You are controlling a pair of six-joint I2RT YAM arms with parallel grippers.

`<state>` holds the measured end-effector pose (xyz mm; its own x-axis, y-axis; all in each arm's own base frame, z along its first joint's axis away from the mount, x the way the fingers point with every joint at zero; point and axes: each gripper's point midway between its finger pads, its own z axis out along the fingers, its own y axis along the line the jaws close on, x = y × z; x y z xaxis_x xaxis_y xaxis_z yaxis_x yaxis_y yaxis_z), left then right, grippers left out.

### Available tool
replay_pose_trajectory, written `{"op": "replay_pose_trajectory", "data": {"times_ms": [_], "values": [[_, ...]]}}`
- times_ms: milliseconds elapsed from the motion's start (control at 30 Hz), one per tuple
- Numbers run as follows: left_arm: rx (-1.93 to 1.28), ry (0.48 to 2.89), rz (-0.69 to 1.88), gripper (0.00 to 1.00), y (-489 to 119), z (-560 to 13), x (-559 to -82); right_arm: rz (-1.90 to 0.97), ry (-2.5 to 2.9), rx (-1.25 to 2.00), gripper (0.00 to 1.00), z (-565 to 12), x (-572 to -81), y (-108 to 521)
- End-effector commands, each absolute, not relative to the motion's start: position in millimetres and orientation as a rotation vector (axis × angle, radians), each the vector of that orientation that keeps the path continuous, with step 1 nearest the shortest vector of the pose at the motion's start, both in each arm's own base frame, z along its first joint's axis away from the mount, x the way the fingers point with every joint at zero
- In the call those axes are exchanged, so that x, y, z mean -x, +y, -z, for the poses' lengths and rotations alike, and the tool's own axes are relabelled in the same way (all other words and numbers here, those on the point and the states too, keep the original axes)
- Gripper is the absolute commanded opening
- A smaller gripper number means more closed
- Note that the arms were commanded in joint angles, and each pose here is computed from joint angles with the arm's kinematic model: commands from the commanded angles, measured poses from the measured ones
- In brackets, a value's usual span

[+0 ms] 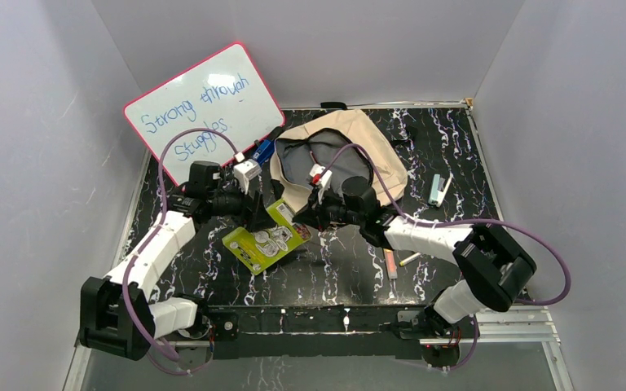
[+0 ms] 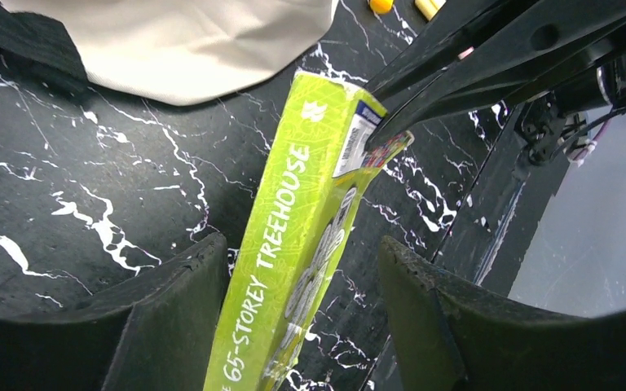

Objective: Pack the student bag
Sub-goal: Pick up the book from the center of the board.

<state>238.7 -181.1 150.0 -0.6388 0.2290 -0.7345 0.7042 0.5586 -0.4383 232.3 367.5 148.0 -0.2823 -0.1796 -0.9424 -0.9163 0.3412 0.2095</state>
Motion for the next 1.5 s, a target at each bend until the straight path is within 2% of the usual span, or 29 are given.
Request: {"op": "replay_pose_trajectory", "data": {"times_ms": [0,433,600,667,800,867,900,1100,1267,1467], "values": [[-0.801,2.187,1.023,0.63,-186,-147,-231,-1.039,1.495,0.970,0.00,-201,-236,373],[-0.893,2.132,1.101,0.40,-198,-157,-220,-1.022,1.474,0.979,0.00,-206,-236,370],[-0.908,2.116,1.109,0.06,-199,-161,-219,-1.012,1.452,0.986,0.00,-216,-235,367],[-0.916,2.107,1.110,0.00,-200,-164,-219,-1.006,1.444,0.987,0.01,-220,-235,366],[-0.932,2.073,1.060,0.00,-198,-174,-224,-0.987,1.447,0.989,0.21,-234,-233,361],[-0.945,2.036,0.999,0.00,-195,-183,-228,-0.964,1.457,0.958,0.48,-246,-235,355],[-0.951,2.004,0.962,0.00,-193,-190,-230,-0.955,1.458,0.937,0.56,-253,-236,352],[-0.914,1.839,0.722,0.00,-179,-227,-252,-0.936,1.498,0.677,0.90,-297,-241,323],[-0.863,1.649,0.559,0.00,-168,-255,-264,-0.886,1.653,0.305,0.96,-303,-265,293],[-0.886,1.390,0.431,0.00,-162,-290,-260,-0.876,1.786,0.210,0.97,-296,-271,293]]}}
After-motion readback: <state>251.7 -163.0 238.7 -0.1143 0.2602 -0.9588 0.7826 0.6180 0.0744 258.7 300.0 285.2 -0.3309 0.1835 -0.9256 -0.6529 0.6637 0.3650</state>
